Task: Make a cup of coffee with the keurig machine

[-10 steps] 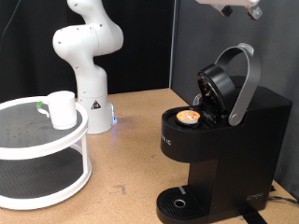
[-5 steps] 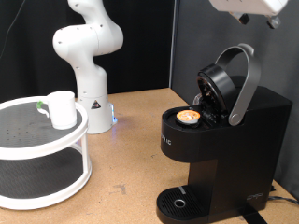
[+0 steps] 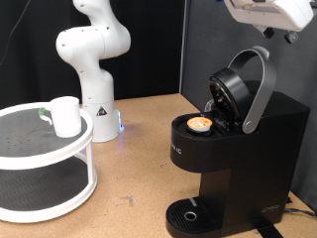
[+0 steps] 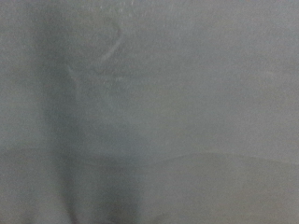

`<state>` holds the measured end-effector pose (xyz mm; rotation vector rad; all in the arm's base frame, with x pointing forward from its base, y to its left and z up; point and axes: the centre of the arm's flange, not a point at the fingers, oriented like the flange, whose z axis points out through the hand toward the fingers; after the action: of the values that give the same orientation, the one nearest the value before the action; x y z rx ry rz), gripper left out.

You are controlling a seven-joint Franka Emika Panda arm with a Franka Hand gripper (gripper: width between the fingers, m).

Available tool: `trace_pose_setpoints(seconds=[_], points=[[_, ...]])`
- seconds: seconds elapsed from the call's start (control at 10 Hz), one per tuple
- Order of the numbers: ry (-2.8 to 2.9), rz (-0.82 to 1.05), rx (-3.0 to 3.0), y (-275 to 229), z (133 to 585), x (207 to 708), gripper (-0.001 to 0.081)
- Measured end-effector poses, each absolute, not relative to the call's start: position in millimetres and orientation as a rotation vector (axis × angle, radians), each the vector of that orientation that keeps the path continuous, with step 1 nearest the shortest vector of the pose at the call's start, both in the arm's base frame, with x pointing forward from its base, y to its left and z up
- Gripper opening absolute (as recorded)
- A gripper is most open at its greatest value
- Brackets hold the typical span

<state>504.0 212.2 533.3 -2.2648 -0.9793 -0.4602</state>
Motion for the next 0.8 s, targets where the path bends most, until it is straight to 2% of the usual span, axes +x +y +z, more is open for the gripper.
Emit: trace_pose_setpoints(seconds=[0.2, 0.3, 0.4, 0.5, 0.6, 0.7, 0.8], points=[[-0.978, -0.438, -2.286, 213.0, 525.7, 506.4, 0.0404], [-0.978, -0.439, -2.296, 212.5, 522.3, 508.5, 0.0404], [-0.977, -0.442, -2.305, 211.8, 519.5, 510.5, 0.0204], [-0.973, -0.444, -2.313, 211.2, 516.6, 512.6, 0.0076], [-0.969, -0.445, -2.319, 210.6, 513.5, 514.7, 0.0076], [-0.967, -0.467, -2.335, 208.4, 512.3, 517.6, 0.0013], [-0.972, -0.483, -2.352, 206.0, 511.3, 519.3, 0.0013]])
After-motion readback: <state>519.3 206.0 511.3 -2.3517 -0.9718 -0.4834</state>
